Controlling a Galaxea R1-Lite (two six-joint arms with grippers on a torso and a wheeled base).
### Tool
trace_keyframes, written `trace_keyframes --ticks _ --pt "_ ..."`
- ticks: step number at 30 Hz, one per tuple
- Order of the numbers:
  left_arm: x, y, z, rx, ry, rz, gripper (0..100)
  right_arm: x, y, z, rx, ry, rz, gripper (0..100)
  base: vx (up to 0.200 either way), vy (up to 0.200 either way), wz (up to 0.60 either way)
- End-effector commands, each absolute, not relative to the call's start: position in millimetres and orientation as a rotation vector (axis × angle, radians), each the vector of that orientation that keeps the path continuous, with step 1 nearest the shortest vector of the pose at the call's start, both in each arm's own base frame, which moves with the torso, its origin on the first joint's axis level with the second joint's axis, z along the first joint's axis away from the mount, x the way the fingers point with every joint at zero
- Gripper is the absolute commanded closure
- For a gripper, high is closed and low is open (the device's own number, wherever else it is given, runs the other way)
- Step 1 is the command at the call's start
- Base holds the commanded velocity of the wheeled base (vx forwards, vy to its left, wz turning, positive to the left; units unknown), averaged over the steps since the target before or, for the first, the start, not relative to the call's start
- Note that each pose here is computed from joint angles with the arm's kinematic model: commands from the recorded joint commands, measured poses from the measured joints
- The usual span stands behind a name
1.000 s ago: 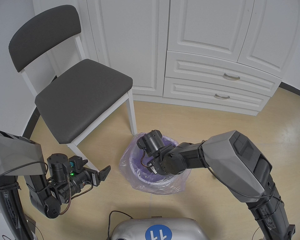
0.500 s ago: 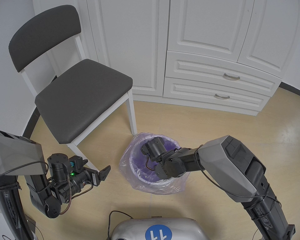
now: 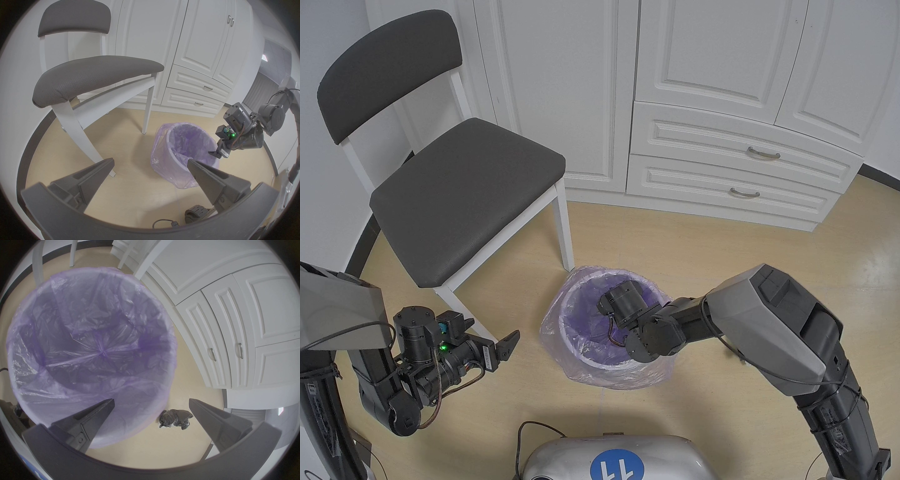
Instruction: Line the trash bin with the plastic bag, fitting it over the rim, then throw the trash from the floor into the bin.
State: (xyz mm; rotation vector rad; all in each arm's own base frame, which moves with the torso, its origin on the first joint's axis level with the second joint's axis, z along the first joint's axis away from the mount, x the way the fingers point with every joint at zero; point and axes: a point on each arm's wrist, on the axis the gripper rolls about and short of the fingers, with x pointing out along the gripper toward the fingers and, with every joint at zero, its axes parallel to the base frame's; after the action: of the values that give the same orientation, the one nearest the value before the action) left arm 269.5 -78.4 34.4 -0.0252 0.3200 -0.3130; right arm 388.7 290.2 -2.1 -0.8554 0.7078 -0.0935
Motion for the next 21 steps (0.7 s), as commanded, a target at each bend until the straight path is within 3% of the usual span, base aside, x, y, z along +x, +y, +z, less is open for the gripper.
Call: trace_keyframes --ticks 1,9,21 --pt "268.9 -79.1 33.6 -0.025 0.324 -0.316 0 385.2 282.8 14.7 -0.838 0.701 -0.108 0 0.0 0.0 0.0" --pt "268.8 -79.0 31.7 -0.024 0.331 -0.315 0 378.9 277.8 26.6 -0.829 0.699 -0.109 0 0.0 0.0 0.0" --pt "268.4 -79.8 30.3 -0.022 0.338 -0.318 0 361.1 275.3 12.4 -0.839 0.744 -0.102 0 0.0 0.0 0.0"
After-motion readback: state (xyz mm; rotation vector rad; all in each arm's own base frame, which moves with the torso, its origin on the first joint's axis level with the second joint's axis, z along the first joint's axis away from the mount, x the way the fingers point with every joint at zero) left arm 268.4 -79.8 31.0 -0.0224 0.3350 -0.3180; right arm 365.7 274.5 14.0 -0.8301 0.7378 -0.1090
